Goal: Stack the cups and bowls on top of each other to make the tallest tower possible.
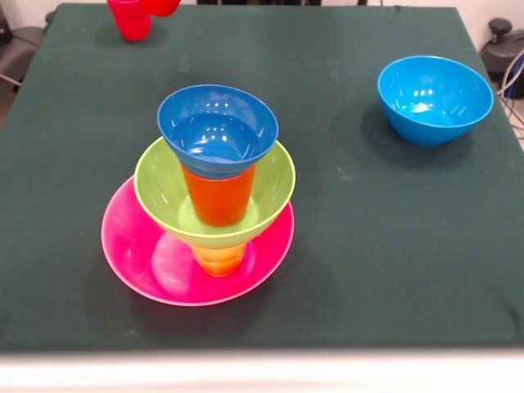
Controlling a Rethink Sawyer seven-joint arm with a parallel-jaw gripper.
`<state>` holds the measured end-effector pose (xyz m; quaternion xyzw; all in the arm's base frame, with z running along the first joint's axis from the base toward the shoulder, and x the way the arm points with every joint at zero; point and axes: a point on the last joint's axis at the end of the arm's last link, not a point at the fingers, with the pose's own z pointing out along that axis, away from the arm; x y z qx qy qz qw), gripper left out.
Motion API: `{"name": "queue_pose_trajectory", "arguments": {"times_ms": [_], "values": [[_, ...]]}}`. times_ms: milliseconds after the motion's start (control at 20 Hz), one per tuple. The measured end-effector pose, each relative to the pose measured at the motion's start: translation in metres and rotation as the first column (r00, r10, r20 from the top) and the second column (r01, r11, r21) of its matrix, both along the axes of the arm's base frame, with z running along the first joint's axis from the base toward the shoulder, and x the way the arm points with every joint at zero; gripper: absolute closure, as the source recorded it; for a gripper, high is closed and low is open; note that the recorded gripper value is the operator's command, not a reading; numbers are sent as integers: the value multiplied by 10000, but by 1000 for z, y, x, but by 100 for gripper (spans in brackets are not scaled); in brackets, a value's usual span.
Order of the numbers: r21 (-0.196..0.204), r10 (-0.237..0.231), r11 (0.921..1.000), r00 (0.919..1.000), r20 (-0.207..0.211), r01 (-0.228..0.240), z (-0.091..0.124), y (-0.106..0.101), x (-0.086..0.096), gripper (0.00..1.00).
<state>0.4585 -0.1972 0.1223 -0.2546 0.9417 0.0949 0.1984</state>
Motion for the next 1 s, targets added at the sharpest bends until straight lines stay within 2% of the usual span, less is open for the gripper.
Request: {"name": "queue_pose_trajectory", "arguments": {"times_ms": [450,1000], "values": [[508,-313,9982,9995,-46,315,-8,5,17,100],[771,-328,9965,9995,-20,329,-14,10,29,100]]}}
